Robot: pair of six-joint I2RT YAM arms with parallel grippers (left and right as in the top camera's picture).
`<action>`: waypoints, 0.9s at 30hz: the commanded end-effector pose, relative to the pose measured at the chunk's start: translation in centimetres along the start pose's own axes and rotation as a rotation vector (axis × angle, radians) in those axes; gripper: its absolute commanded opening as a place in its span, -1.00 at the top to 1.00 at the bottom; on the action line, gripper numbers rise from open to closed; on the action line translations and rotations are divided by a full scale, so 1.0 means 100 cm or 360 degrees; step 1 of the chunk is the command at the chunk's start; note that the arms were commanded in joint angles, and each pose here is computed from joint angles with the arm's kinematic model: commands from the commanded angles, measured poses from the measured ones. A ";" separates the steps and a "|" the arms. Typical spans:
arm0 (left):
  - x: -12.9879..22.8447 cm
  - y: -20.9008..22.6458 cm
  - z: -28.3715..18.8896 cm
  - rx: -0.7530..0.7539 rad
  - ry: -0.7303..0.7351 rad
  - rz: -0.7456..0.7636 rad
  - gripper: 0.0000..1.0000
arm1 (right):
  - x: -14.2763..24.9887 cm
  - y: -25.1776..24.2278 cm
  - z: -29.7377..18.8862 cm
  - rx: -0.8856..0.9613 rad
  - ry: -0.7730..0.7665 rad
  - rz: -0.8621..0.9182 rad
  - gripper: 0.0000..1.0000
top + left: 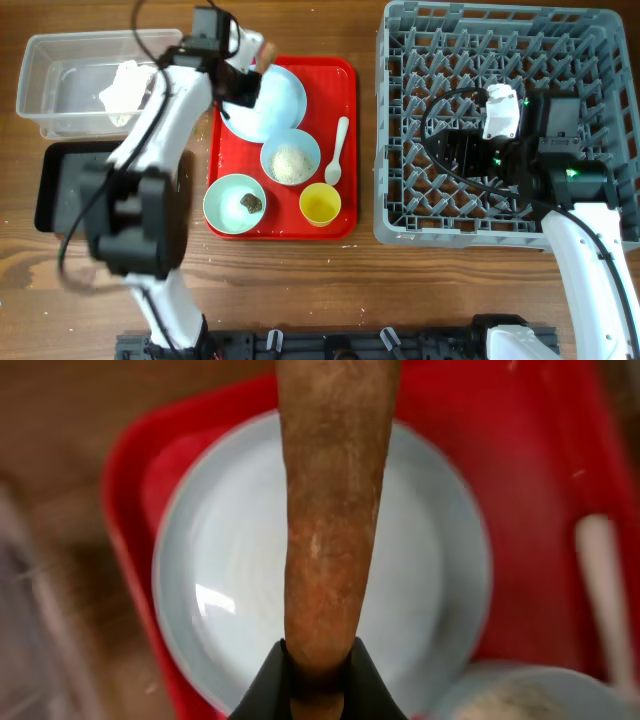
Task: Sort waste into correct bins and load items into the dishwasher rack
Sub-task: 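Move the bread stick left and drop it onto the black tray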
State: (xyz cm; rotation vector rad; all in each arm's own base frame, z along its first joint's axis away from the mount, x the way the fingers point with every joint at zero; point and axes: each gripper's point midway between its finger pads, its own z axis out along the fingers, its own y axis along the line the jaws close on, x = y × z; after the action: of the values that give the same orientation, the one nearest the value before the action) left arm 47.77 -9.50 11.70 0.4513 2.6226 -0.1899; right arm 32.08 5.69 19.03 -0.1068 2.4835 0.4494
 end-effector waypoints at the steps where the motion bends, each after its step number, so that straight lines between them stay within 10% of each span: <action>1: -0.029 0.019 -0.125 -0.0265 -0.0328 -0.0318 0.92 | -0.008 -0.002 -0.003 0.0023 -0.0032 0.0001 -1.00; 7: 0.033 0.065 -0.197 -0.0459 -0.0275 -0.0949 0.92 | -0.008 -0.001 -0.003 0.0023 -0.0033 -0.0003 -0.99; 18: 0.172 0.133 -0.153 -0.0783 0.0024 -0.2439 0.92 | -0.010 -0.001 -0.003 0.0023 -0.0043 -0.0006 -0.99; 27: 0.242 0.149 -0.092 -0.1042 -0.0075 -0.2826 0.92 | -0.009 -0.001 -0.003 0.0022 -0.0038 0.0000 -0.99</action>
State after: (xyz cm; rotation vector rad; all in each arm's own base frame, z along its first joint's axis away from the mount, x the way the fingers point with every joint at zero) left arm 30.03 11.71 9.82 -1.8745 2.1831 0.0282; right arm 32.22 5.69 19.13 -0.1083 2.4764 0.4481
